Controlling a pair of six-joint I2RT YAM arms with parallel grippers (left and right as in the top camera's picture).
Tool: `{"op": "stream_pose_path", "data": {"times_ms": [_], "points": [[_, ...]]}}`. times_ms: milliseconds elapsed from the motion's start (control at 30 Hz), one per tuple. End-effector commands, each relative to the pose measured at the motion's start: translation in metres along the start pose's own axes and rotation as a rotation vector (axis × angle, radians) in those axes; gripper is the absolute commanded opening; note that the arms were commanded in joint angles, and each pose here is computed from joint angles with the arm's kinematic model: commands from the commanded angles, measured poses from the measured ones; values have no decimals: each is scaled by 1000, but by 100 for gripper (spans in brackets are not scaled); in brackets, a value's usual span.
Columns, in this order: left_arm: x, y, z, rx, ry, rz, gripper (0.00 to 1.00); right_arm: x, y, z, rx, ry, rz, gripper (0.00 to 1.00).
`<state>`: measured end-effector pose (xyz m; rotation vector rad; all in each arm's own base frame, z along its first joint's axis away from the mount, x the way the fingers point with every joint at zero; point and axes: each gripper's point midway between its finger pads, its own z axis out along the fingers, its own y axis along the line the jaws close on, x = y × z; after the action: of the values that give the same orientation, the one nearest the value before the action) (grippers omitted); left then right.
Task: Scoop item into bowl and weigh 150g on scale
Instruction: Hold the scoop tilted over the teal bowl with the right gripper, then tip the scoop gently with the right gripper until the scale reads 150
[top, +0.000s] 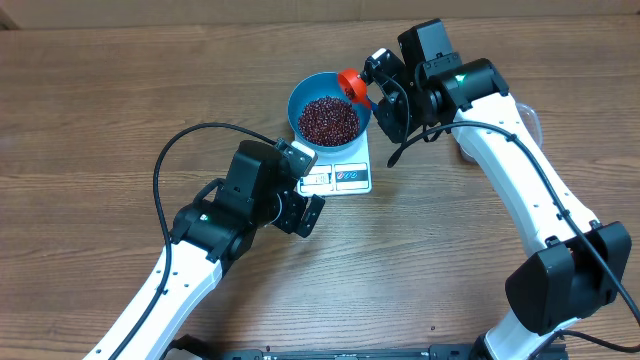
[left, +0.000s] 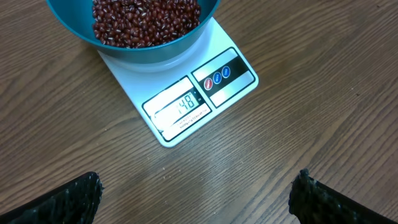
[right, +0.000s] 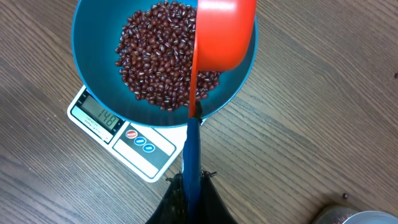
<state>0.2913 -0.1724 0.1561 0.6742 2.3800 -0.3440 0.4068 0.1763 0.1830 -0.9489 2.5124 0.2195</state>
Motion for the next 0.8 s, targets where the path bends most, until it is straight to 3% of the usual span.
{"op": "stream_pose_path", "data": {"times_ms": [0, 767], "points": [[-8, 3, -3, -10, -18, 7, 99, -8, -2, -7, 1, -29, -2, 4], [-8, 3, -3, -10, -18, 7, 100, -9, 2, -7, -26, -37, 20, 4]]}}
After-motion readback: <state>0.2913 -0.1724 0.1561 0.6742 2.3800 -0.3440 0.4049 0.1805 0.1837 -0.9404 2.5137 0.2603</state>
